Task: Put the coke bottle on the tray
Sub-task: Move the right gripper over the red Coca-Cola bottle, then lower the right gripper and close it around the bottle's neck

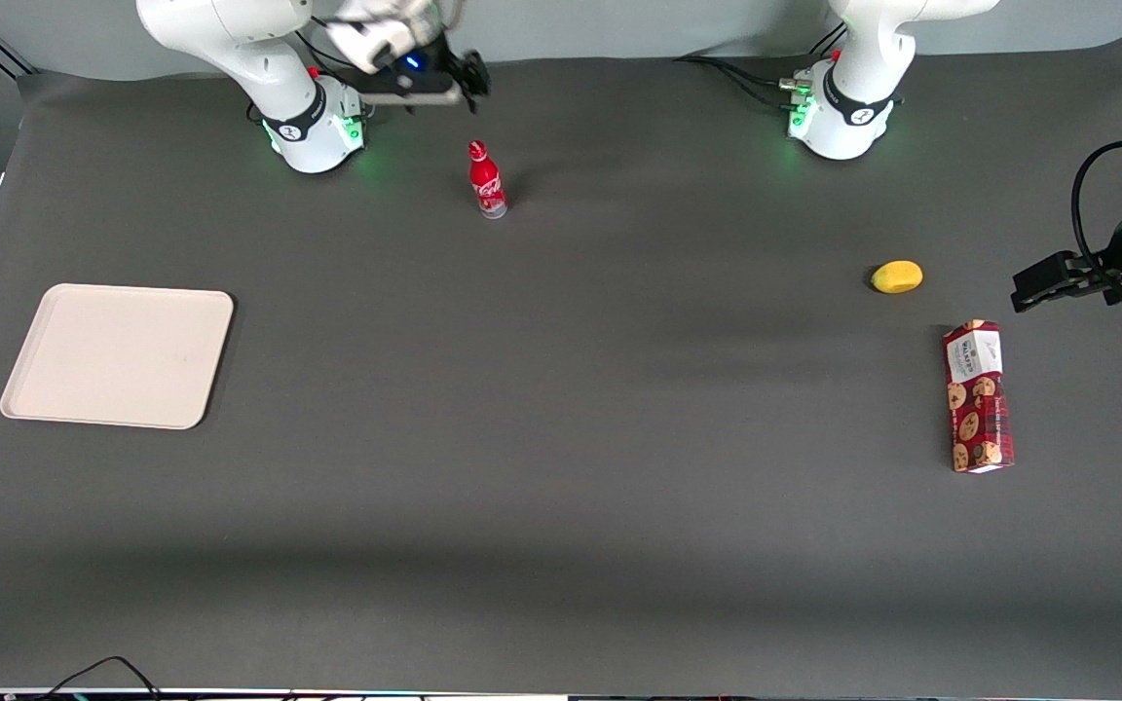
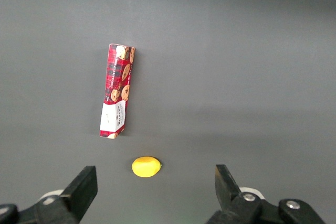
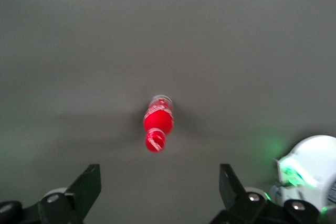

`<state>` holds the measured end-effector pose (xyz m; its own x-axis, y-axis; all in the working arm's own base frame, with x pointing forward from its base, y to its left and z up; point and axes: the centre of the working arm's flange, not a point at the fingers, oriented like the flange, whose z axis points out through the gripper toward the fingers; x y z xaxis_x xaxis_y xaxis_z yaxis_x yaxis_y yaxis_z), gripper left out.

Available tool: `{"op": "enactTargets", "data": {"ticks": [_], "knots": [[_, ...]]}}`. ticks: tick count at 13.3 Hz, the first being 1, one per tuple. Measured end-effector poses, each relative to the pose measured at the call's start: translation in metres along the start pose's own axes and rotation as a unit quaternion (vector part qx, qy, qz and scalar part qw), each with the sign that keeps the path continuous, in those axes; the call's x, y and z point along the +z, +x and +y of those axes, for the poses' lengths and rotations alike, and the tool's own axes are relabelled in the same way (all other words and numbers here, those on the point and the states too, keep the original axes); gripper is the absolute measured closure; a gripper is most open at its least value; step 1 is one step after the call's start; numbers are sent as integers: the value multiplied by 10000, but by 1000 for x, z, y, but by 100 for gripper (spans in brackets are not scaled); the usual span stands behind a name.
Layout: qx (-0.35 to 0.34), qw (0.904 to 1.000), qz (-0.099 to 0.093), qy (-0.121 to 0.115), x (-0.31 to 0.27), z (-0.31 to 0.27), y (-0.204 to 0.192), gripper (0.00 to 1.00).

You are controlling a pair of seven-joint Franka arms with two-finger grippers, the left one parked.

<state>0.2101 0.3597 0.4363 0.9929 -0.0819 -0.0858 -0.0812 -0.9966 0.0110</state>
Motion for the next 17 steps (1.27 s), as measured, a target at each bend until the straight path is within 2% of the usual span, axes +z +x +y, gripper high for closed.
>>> {"op": "enactTargets", "data": {"ticks": [3,9,10,15,16,17], "knots": [[205,9995,221,111,69,-10,-16,0],[334,9993,132,60,116,-12,-25,0],[318,9994,133,29,118,-13,-29,4],[210,9996,182,-32,126,-15,-39,65],[208,9996,185,-32,126,-15,-39,70],[208,9996,185,-31,126,-15,-39,70]]}}
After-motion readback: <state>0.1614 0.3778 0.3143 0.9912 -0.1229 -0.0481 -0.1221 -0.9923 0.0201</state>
